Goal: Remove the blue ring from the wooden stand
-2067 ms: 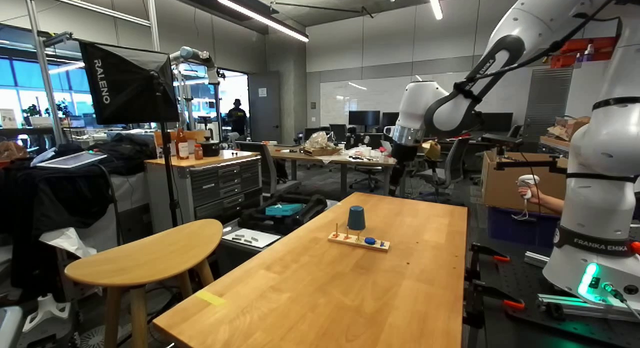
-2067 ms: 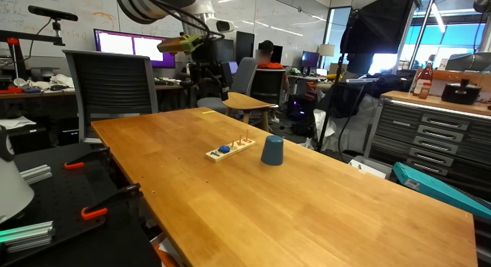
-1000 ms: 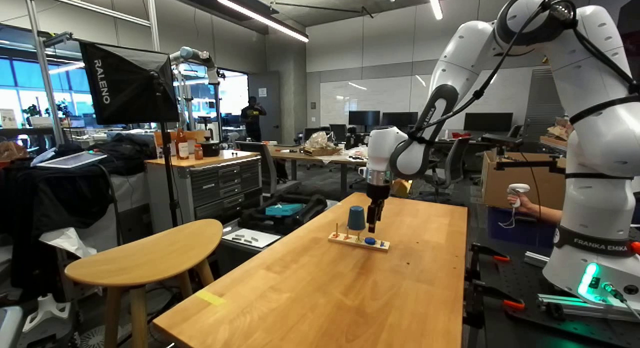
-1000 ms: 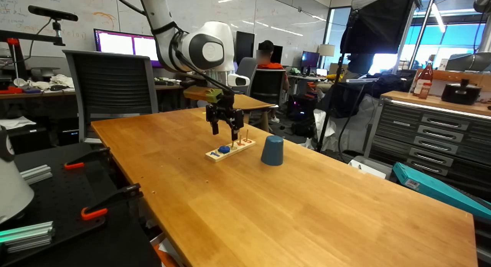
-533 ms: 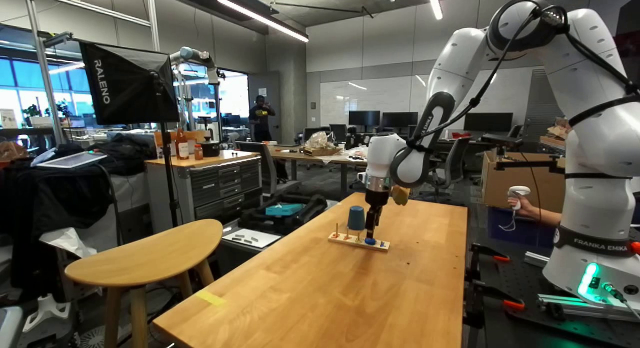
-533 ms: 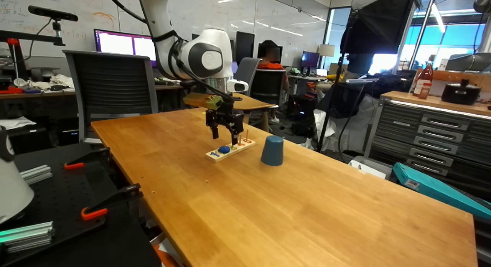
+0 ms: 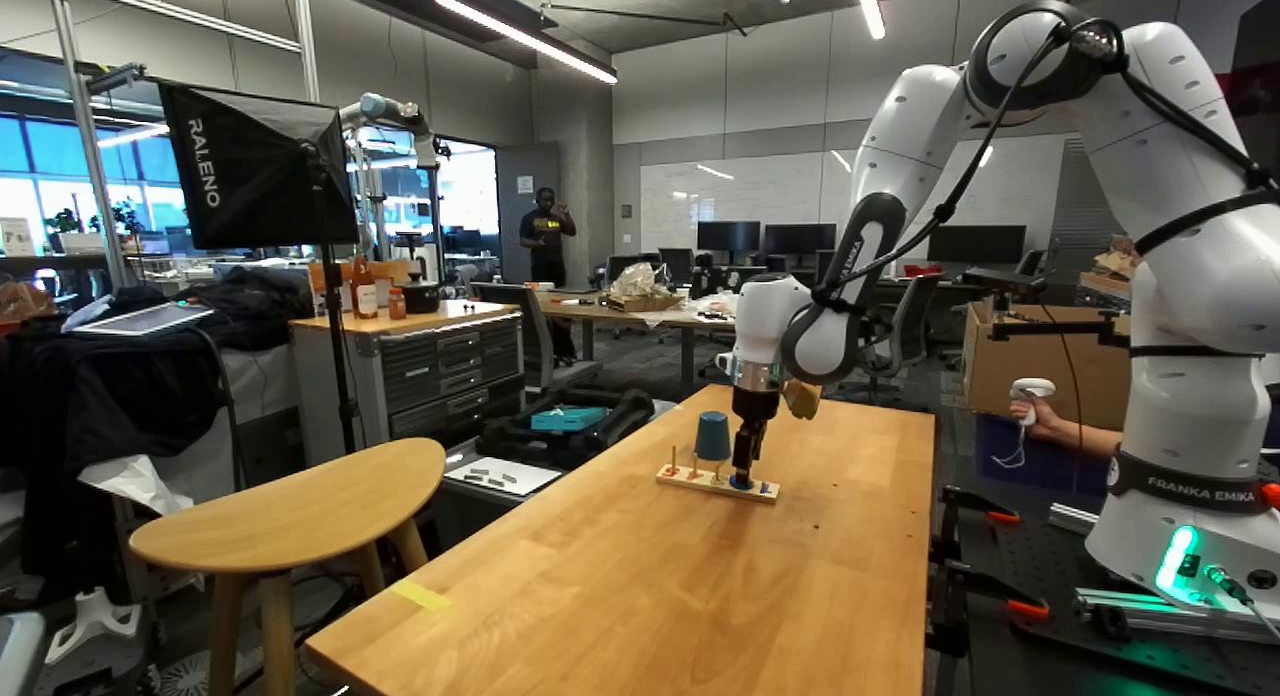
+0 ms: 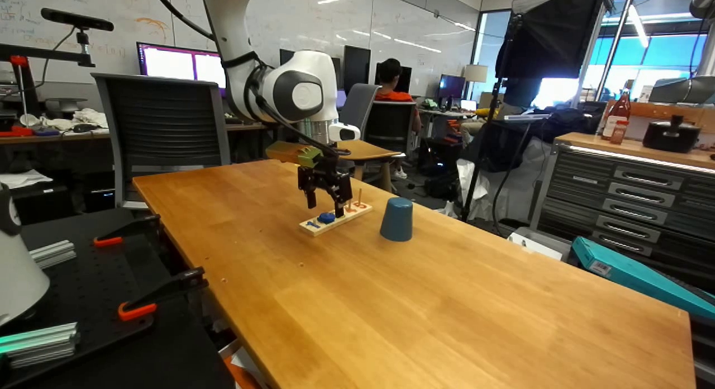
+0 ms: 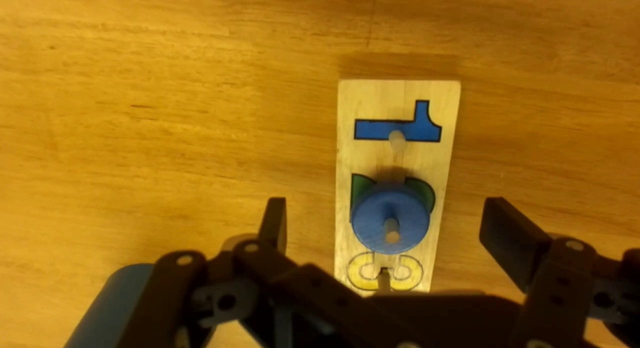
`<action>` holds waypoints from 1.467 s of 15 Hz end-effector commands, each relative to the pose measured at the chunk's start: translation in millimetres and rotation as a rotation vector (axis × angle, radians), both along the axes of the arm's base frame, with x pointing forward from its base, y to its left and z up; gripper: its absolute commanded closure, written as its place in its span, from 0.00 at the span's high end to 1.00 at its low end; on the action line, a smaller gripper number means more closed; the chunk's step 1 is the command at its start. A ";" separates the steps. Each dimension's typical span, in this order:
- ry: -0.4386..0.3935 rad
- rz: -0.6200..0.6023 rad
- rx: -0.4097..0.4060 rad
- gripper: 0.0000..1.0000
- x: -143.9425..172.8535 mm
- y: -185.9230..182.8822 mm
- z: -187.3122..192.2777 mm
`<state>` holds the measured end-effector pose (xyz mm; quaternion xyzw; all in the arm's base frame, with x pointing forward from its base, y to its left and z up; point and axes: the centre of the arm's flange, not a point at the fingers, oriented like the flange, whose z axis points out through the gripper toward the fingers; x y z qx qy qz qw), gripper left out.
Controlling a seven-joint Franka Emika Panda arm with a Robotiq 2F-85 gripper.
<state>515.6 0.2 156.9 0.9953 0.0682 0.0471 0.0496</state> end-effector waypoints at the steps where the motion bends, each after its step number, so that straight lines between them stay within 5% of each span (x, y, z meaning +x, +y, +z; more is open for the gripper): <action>1: -0.026 -0.006 -0.003 0.86 9.6 -0.2 -13.9; 2: -0.027 -0.004 -0.003 0.68 9.5 -0.6 -17.6; 3: -0.024 -0.004 -0.002 0.70 9.3 -0.5 -21.7; 4: -0.024 -0.003 0.001 0.50 9.8 -0.3 -24.5; 6: -0.032 0.001 0.007 0.45 10.8 3.1 -28.5; 9: -0.057 0.011 0.008 0.21 19.0 3.6 -23.8; 22: -0.121 0.026 0.046 0.17 16.9 17.8 49.8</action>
